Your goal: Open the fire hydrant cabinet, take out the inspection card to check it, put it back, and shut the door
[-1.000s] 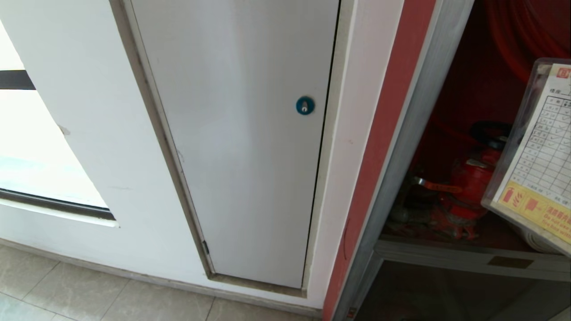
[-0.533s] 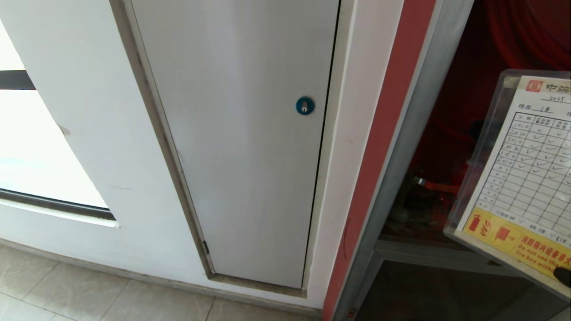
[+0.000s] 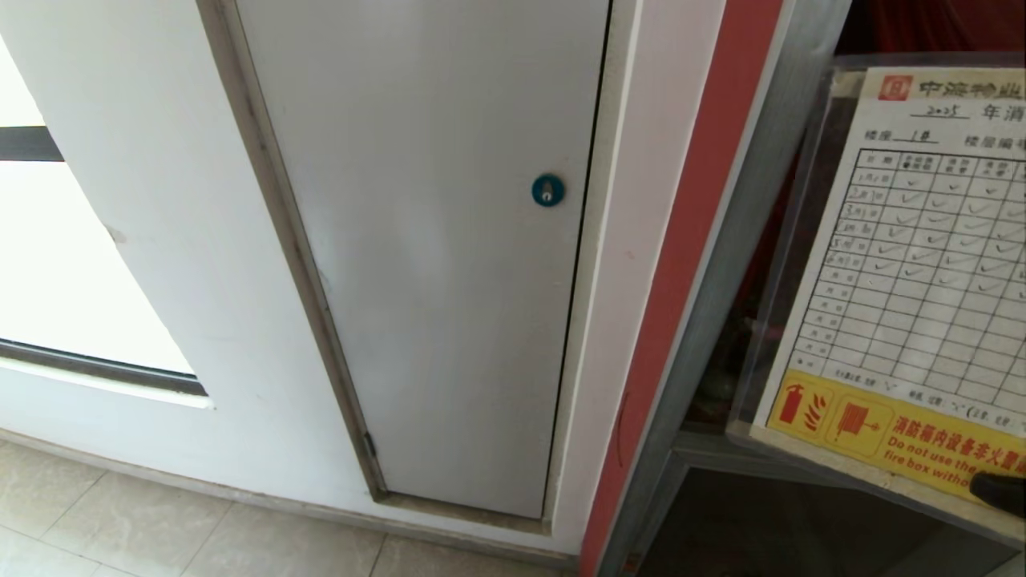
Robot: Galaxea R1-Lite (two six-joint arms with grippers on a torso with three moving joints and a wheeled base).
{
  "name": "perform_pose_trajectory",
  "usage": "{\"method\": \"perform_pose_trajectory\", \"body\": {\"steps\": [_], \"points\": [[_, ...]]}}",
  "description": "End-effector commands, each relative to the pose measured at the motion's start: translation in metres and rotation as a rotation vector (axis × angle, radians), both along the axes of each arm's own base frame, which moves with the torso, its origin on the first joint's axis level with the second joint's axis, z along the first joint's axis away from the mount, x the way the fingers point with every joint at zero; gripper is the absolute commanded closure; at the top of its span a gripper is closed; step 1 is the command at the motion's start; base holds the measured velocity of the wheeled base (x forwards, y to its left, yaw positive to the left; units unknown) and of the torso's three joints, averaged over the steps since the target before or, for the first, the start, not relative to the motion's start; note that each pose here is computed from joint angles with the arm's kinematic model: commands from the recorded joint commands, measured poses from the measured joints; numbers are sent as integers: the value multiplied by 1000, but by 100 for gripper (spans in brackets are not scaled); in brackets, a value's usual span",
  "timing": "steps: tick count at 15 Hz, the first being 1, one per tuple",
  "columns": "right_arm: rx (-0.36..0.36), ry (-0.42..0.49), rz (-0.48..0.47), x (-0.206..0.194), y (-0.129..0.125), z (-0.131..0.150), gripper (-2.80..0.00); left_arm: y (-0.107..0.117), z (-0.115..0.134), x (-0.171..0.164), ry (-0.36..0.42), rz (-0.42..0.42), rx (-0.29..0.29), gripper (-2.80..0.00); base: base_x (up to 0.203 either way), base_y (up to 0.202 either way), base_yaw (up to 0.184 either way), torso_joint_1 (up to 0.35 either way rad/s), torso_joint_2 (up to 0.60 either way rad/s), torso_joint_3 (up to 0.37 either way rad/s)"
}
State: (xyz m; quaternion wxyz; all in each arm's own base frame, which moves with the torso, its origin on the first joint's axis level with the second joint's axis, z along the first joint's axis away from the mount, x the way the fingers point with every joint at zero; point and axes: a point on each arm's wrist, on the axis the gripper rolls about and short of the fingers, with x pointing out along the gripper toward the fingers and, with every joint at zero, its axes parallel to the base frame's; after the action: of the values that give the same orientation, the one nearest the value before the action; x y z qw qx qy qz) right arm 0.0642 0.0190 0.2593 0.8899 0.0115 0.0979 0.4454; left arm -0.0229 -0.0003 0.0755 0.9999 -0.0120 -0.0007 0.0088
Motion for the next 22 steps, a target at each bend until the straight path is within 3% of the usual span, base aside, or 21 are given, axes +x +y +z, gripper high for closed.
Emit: {"method": "perform_pose_trajectory", "body": {"steps": [1,5,7,11,14,17,22], "points": [[19,75,88,27,9,9,0,0,0,0,1,1,-1,0,0,0,0,0,0,0],[43,90,213,54,29,18,0,0,0,0,1,1,-1,0,0,0,0,0,0,0],[107,108,265,66,41,25,0,0,0,0,1,1,-1,0,0,0,0,0,0,0],[264,248,326,79,60,33,0,0,0,0,1,1,-1,0,0,0,0,0,0,0],[327,345,354,84,69,39,0,0,0,0,1,1,-1,0,0,0,0,0,0,0],[302,392,396,87,81,28,0,0,0,0,1,1,-1,0,0,0,0,0,0,0],[242,393,469,80,93,11,0,0,0,0,1,1,-1,0,0,0,0,0,0,0]]}}
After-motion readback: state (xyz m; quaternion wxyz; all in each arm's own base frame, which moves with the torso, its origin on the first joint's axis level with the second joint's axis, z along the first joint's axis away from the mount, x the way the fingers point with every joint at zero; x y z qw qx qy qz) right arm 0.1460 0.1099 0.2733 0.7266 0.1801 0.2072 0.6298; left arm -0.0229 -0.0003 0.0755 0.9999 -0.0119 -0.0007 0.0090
